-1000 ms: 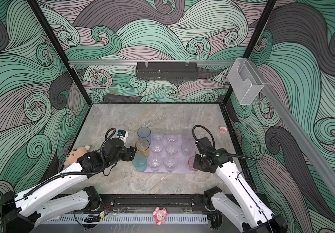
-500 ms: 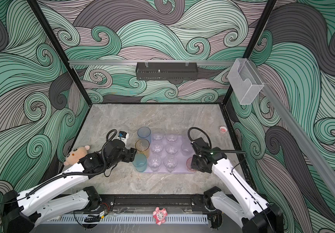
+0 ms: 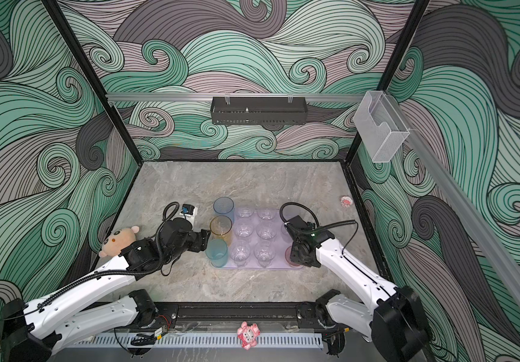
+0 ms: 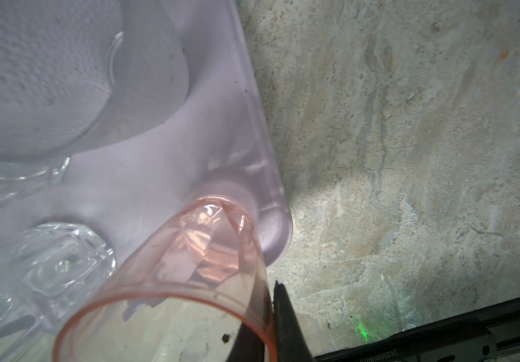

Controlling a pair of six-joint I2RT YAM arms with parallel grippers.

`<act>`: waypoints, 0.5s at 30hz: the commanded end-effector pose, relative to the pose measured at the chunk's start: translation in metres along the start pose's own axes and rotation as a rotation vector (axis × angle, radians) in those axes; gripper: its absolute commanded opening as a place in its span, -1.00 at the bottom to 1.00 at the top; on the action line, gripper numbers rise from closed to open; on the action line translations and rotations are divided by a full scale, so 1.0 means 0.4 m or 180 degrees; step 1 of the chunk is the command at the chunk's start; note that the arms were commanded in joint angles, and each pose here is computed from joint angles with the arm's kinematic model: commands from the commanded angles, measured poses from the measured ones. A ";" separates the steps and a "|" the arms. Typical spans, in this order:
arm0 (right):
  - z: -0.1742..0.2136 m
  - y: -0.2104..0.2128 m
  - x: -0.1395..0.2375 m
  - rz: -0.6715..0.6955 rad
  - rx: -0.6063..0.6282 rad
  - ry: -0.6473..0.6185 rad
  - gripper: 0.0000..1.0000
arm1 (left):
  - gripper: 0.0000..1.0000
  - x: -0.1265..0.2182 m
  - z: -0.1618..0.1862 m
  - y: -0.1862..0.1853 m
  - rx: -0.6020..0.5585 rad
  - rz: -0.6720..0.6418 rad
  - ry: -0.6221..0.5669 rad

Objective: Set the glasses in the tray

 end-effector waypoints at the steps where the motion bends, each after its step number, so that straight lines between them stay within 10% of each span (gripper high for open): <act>1: -0.008 0.004 -0.019 0.0093 -0.0021 -0.0102 -0.80 | 0.54 0.004 -0.004 0.001 -0.0006 -0.0023 -0.0064; 15: -0.040 0.000 0.088 -0.0037 0.0073 -0.0330 -0.27 | 0.54 0.037 -0.024 0.023 -0.0109 -0.0264 -0.0192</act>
Point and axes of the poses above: each gripper's point midway between its finger pads, its own x axis back along the fingers, its own y axis along the line the jaws close on, z = x × y, the point moved 9 cm from there along x, back along the fingers, and after that the axes turned 2 degrees about -x, right-handed, at the moved point
